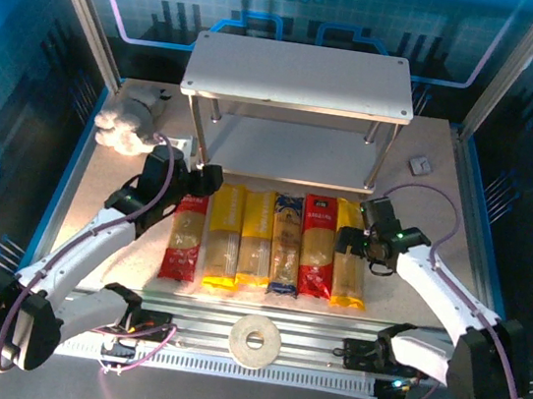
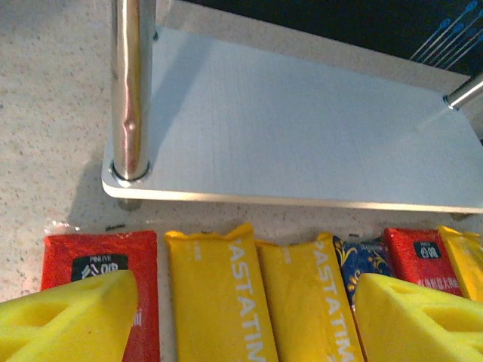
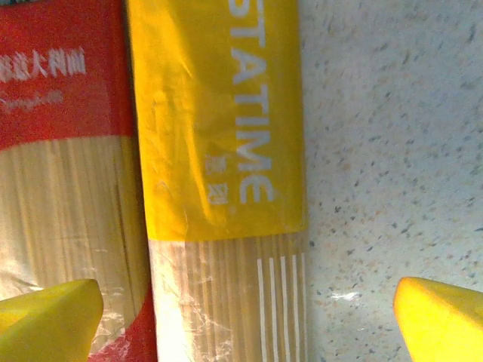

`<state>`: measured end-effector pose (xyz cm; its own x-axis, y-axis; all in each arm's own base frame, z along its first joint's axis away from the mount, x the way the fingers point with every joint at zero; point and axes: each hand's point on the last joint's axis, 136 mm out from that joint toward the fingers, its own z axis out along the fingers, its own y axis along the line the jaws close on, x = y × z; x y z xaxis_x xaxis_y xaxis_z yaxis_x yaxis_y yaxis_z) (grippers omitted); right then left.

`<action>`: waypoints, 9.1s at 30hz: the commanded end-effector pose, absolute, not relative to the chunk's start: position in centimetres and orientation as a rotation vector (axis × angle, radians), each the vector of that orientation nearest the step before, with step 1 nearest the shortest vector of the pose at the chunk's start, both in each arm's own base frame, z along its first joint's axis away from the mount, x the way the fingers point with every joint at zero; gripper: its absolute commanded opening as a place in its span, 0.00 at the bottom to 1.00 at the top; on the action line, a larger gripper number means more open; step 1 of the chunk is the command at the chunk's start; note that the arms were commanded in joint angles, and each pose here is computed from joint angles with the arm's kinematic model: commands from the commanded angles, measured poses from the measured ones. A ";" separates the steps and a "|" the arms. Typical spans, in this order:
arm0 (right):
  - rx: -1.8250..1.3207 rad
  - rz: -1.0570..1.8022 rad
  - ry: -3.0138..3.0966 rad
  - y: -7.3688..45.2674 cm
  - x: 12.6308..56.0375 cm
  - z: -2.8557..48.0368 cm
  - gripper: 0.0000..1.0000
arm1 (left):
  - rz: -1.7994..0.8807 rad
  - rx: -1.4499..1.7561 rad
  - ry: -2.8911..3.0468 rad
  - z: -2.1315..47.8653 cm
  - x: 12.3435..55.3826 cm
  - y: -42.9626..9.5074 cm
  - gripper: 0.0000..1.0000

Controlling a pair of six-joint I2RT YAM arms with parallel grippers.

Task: Place and organize the pasta boxes and bags onto the shelf

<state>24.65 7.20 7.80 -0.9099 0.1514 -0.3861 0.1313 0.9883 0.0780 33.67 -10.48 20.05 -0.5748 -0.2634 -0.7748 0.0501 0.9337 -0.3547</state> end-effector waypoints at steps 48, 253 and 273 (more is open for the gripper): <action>0.068 0.081 2.810 9.7 24.8 8.9 0.00 | -0.498 -0.163 2.154 20.8 33.1 -10.9 0.84; -0.129 0.415 2.209 15.3 31.7 24.1 1.00 | -0.216 -0.389 2.247 16.3 51.2 -15.7 0.21; -0.146 0.396 2.261 15.2 31.4 23.2 1.00 | -0.244 -0.363 2.281 15.7 50.9 -15.8 0.73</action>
<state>31.96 15.00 23.43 -0.6409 0.0505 -0.7660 -0.2209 0.9435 0.2470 49.90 -15.14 12.67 -0.6846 -0.3280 -0.6509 -0.2283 0.9446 -0.2359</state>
